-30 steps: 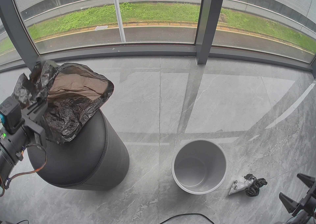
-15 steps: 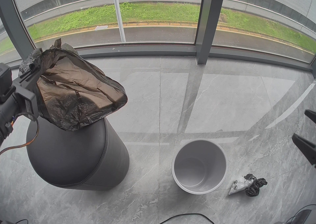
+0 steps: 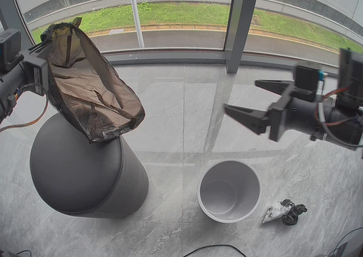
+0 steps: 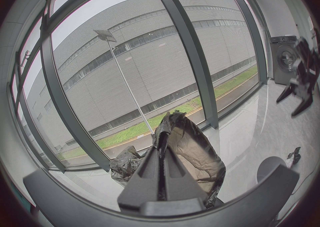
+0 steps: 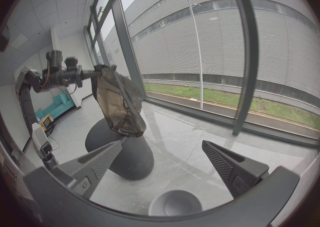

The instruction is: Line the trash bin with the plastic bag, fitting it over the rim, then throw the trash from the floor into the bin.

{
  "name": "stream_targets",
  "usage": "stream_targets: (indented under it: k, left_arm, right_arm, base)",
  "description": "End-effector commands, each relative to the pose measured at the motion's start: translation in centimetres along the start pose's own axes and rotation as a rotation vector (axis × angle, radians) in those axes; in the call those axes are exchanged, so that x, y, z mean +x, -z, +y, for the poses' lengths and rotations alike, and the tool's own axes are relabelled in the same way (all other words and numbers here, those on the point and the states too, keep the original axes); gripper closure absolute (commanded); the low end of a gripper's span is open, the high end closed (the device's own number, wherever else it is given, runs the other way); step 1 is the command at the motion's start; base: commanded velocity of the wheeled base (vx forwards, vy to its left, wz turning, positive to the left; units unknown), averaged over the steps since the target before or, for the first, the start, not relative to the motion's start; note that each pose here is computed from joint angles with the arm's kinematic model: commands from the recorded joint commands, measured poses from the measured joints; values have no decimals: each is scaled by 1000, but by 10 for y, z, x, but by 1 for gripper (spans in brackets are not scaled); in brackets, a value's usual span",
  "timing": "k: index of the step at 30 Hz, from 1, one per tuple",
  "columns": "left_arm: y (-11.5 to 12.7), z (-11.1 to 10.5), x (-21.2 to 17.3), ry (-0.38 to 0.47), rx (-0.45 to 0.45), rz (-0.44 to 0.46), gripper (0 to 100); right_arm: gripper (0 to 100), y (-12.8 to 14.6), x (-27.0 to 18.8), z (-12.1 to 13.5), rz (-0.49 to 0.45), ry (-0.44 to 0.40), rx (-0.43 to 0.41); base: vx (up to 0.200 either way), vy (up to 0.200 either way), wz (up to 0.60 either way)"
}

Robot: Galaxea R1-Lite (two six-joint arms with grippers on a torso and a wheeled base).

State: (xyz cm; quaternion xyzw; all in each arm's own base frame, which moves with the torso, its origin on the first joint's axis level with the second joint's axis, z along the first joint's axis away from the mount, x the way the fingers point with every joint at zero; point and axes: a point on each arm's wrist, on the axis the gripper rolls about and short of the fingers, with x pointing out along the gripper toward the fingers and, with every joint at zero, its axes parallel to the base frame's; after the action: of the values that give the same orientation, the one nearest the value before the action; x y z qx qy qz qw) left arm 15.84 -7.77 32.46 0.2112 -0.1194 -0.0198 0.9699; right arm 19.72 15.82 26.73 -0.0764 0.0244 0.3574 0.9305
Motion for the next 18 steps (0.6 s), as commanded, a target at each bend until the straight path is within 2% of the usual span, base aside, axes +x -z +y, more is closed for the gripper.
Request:
stream_targets:
  k: [1,5,9,13,15,18]
  left_arm:
    - [-19,-3,31,-8,7,-11,100]
    - [-19,-4,31,5,7,-19,100]
    - [-20,-3,29,22,9,-32,100]
    - [-21,-1,27,17,6,-38,100]
    - [-21,-1,27,17,6,-38,100]
    - [-20,-2,27,20,8,-34,100]
  right_arm:
    - [0,51,143,75,76,-184,-51]
    - [0,60,151,85,87,-209,-61]
    - [0,63,176,88,26,-190,-56]
    - [0,59,196,82,-39,-107,-49]
    - [0,54,203,71,-75,-23,-42]
    - [0,48,205,64,-93,18,-37]
  base:
    - [0,0,0]
    - [0,0,0]
    - [0,0,0]
    - [0,0,0]
    - [0,0,0]
    - [0,0,0]
